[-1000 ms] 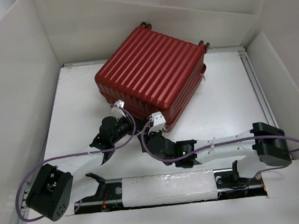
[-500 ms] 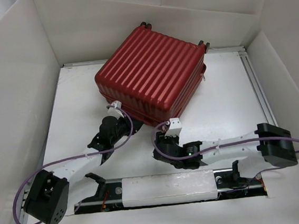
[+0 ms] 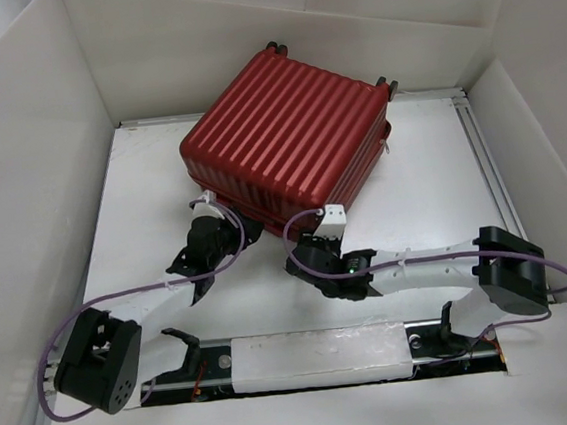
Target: Pack the luggage
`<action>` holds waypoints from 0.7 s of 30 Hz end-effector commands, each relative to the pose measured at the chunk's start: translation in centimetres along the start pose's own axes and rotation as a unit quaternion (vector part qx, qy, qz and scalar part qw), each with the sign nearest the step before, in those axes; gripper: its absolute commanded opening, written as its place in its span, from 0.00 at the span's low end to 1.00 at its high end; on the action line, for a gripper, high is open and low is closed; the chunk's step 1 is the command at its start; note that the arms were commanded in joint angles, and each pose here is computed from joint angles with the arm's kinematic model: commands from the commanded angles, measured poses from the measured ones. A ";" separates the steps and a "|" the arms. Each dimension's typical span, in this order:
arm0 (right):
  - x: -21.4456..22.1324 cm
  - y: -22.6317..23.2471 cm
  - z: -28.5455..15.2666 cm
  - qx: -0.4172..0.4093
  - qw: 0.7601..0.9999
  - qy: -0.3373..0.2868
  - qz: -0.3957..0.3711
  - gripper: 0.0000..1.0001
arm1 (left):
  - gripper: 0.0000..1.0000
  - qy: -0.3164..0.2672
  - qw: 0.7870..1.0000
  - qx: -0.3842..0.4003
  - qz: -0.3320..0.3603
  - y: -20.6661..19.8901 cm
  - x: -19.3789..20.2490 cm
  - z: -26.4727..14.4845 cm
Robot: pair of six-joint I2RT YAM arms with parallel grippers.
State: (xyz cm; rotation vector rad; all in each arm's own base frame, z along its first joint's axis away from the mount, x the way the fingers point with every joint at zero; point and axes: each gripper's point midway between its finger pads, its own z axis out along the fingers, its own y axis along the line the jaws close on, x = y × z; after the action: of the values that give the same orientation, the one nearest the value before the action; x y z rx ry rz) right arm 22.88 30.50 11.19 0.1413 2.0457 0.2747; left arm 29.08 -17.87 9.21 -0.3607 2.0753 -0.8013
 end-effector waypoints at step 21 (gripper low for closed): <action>-4.0 1.6 0.9 -0.006 0.997 -0.062 0.051 0.09 | 0.49 -0.089 0.992 0.079 -0.049 -2.7 -5.2 0.9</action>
State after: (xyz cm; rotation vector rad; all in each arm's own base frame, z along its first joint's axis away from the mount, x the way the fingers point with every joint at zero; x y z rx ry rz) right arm 24.13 30.58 11.35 0.1260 2.0143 0.2400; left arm 30.52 -16.65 6.58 -0.4821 2.0985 -0.8129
